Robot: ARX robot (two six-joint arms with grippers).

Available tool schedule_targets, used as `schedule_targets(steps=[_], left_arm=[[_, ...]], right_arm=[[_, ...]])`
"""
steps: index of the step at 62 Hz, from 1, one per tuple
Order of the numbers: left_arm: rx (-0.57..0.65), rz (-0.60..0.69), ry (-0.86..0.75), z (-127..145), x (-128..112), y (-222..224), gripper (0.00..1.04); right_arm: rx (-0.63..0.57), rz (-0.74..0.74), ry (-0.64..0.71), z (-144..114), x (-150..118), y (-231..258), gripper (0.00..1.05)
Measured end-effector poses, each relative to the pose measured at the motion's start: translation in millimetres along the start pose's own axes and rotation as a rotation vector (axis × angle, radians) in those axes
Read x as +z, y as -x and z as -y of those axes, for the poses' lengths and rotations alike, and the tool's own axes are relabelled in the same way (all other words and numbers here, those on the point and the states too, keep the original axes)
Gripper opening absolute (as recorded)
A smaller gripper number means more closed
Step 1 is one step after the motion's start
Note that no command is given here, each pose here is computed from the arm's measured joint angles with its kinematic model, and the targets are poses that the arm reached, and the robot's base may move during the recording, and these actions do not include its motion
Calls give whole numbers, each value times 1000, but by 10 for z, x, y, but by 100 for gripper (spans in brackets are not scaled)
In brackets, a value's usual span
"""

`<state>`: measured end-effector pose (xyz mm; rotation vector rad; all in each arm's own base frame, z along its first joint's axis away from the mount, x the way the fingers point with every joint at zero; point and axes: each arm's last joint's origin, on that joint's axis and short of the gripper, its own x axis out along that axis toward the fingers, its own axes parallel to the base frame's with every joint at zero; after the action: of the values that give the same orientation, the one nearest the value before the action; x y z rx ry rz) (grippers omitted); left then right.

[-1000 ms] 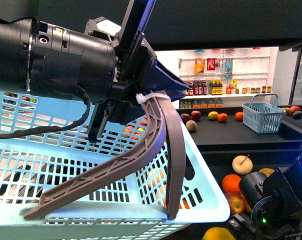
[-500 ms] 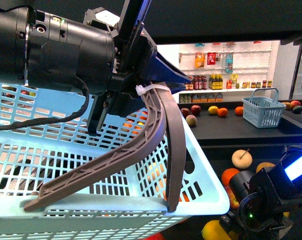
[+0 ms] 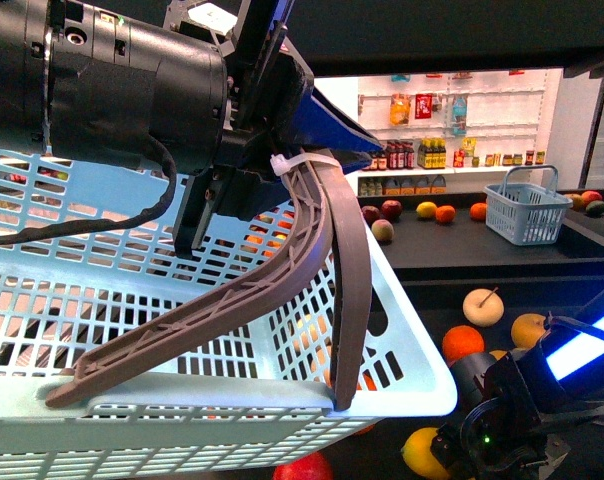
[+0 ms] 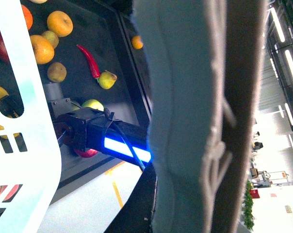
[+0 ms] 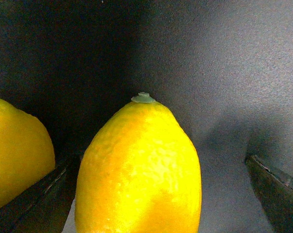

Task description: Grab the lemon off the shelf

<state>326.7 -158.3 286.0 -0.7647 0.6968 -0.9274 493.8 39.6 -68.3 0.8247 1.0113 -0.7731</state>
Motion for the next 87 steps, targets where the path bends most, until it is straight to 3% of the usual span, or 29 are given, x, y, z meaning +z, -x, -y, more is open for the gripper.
schedule_targets(steps=[16,23,41,48,53,69,77,87], left_arm=[[0,0,0,0,0,0,8],[0,0,0,0,0,0,8],[0,0,0,0,0,0,8],[0,0,0,0,0,0,8],[0,0,0,0,0,0,8],[0,0,0,0,0,0,8],[1,1,0,0,0,0,8],[1,1,0,0,0,0,8]], right_arm=[[16,28,17,31,21,21,60],[24,62,46,112,61,106,52],[219,240,145,227,525,921,50],[370,289,201,274,750,1463,50],[548,275,241,330,854,2011,50],[1020,158,423,303,660,3134,50],[1123,117,492,264,431,3387,50],[1162,55,552,227,135,3443,50]])
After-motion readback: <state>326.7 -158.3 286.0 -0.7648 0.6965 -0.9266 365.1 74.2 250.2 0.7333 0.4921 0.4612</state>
